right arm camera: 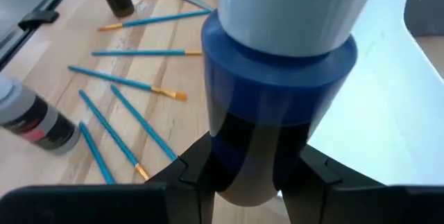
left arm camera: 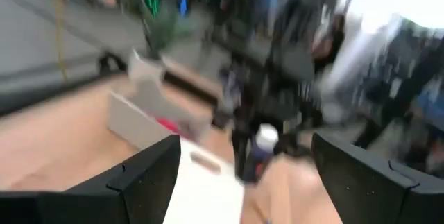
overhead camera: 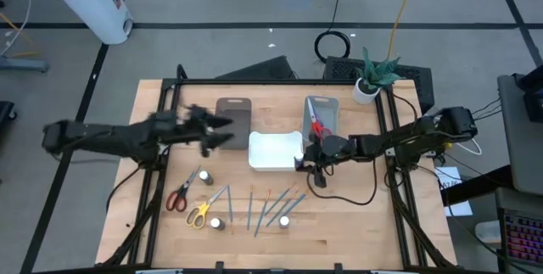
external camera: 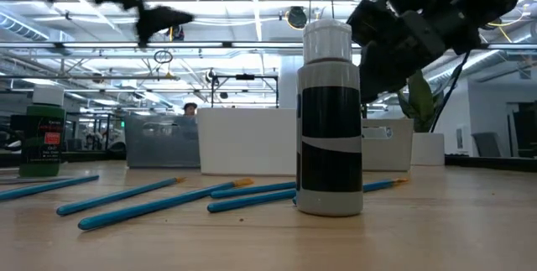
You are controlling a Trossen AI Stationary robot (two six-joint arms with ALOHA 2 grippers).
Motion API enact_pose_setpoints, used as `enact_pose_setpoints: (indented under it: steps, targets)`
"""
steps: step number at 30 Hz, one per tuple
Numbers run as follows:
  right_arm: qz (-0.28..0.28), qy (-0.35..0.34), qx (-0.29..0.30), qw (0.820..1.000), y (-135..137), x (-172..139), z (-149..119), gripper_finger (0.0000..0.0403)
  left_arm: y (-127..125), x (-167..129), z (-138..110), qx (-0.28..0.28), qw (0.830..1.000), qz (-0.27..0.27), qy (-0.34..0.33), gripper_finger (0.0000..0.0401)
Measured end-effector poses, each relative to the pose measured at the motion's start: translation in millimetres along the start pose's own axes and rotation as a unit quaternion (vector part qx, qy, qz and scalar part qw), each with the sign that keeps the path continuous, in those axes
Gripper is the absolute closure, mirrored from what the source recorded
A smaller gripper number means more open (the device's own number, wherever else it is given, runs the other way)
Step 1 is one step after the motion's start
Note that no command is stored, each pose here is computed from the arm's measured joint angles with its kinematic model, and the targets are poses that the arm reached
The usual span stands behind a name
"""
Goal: Pick & Place Paint Supplies
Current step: Put the purple paint bottle into the black bin
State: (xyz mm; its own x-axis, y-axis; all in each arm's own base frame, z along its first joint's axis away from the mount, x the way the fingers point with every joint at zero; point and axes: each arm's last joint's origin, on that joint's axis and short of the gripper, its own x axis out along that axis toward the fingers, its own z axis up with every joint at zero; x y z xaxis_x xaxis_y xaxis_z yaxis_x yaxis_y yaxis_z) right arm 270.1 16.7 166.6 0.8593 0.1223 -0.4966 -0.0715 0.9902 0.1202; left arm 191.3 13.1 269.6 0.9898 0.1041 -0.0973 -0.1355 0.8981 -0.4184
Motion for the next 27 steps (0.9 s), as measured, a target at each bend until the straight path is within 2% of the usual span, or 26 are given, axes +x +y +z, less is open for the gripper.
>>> enact_pose_setpoints:
  steps: [3,6,11,14,20,27]
  targets:
    - [0.000,-0.002,-0.002,1.000,0,2,0,0.0293,-22,42,16,0.047,0.994,-0.011,0.095,0.0068]
    - [0.002,-0.003,-0.003,1.000,1,2,0,0.0295,-45,86,31,0.094,0.985,-0.027,0.143,0.0068]
    - [0.012,-0.001,-0.010,1.000,8,2,-1,0.0292,-73,151,32,0.166,0.960,-0.039,0.221,0.0068]
    - [0.017,-0.002,-0.024,1.000,11,2,-1,0.0292,-82,179,32,0.182,0.951,-0.029,0.249,0.0068]
    - [-0.020,-0.014,-0.039,0.999,10,2,0,0.0294,-88,213,23,0.206,0.937,-0.021,0.280,0.0068]
    - [-0.043,-0.036,-0.043,0.998,9,2,4,0.0295,-84,215,19,0.199,0.935,-0.008,0.295,0.0068]
